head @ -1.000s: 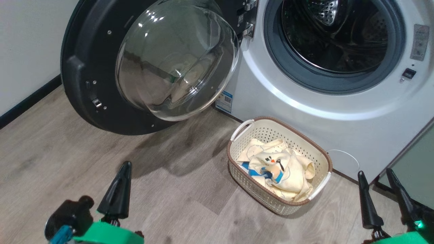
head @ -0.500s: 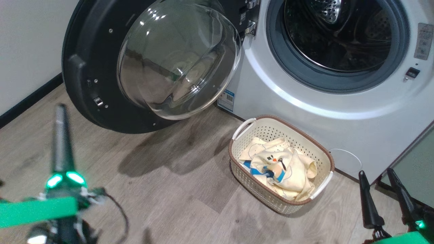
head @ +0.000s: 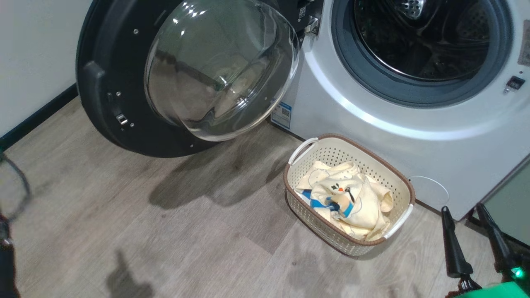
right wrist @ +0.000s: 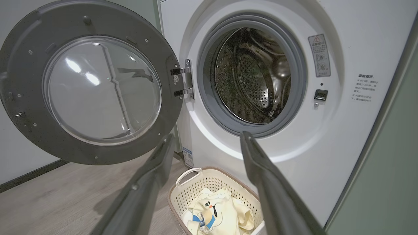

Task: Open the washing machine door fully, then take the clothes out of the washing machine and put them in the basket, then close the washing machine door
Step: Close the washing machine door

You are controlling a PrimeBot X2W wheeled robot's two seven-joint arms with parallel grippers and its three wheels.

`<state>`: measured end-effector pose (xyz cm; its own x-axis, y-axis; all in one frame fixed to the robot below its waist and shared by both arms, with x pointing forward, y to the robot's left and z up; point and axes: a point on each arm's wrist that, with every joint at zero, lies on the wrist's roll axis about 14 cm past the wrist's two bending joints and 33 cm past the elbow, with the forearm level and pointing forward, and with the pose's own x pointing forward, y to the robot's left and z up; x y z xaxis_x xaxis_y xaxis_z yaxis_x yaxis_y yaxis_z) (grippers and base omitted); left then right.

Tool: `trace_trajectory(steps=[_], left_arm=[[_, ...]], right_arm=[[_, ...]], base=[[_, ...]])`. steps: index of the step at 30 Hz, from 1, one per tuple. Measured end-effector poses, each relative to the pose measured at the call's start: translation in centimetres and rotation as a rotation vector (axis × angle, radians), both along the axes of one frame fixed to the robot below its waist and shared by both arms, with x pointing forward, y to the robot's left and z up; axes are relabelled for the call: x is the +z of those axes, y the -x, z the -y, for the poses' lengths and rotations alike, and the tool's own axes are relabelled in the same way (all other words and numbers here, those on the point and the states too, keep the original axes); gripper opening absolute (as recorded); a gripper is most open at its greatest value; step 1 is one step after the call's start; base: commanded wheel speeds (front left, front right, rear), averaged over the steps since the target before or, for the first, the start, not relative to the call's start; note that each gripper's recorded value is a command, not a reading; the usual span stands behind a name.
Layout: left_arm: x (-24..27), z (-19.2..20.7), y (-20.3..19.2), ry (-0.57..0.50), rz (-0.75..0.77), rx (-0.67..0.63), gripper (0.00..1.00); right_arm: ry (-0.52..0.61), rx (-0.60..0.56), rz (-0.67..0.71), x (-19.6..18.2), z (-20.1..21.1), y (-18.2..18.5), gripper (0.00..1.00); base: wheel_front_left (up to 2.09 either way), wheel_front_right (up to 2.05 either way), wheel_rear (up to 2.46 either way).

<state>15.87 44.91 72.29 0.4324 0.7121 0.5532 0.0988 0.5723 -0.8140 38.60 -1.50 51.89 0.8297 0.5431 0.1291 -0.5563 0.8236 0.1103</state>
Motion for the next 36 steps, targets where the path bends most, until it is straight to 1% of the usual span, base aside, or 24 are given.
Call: trace_trajectory(steps=[2, 5, 10, 17, 19, 23, 25, 30, 36], left_arm=[[-0.7, -1.9, -0.4, 0.045, -0.024, 0.009, 0.0], [-2.0, -4.3, -1.9, 0.134, -0.057, -0.013, 0.0], [-4.5, -8.0, -3.8, 0.248, -0.17, -0.027, 0.0], [-8.1, -10.5, -6.6, 0.408, -0.258, -0.088, 0.0], [-9.0, -10.9, -7.1, 0.422, -0.316, -0.077, 0.0], [-10.3, -11.1, -8.6, 0.461, -0.366, -0.091, 0.0], [-10.6, -10.9, -9.6, 0.46, -0.399, -0.112, 0.0], [-11.4, -9.2, -13.4, 0.437, -0.495, -0.238, 0.0], [-12.6, -7.9, -16.0, 0.43, -0.567, -0.316, 0.0]], right_arm=[[0.001, -0.001, -0.003, -0.1, 0.1, -0.1, 1.0], [0.006, -0.003, -0.005, -0.3, 0.3, -0.1, 1.0], [0.018, -0.016, -0.007, -0.5, 1.0, -0.1, 1.0], [0.028, -0.042, -0.022, -1.2, 2.2, -0.2, 1.0], [0.032, -0.046, -0.028, -1.4, 2.5, -0.3, 1.0], [0.046, -0.051, -0.034, -1.9, 3.0, -0.6, 1.0], [0.047, -0.056, -0.034, -2.0, 3.2, -0.7, 1.0], [0.051, -0.063, -0.042, -2.3, 3.5, -1.3, 1.0], [0.058, -0.076, -0.036, -2.2, 4.1, -2.0, 1.0]], base=[[0.0, 0.0, 0.0], [0.0, 0.0, 0.0], [0.0, 0.0, 0.0], [0.0, 0.0, 0.0], [0.0, 0.0, 0.0], [0.0, 0.0, 0.0], [0.0, 0.0, 0.0], [0.0, 0.0, 0.0], [0.0, 0.0, 0.0]])
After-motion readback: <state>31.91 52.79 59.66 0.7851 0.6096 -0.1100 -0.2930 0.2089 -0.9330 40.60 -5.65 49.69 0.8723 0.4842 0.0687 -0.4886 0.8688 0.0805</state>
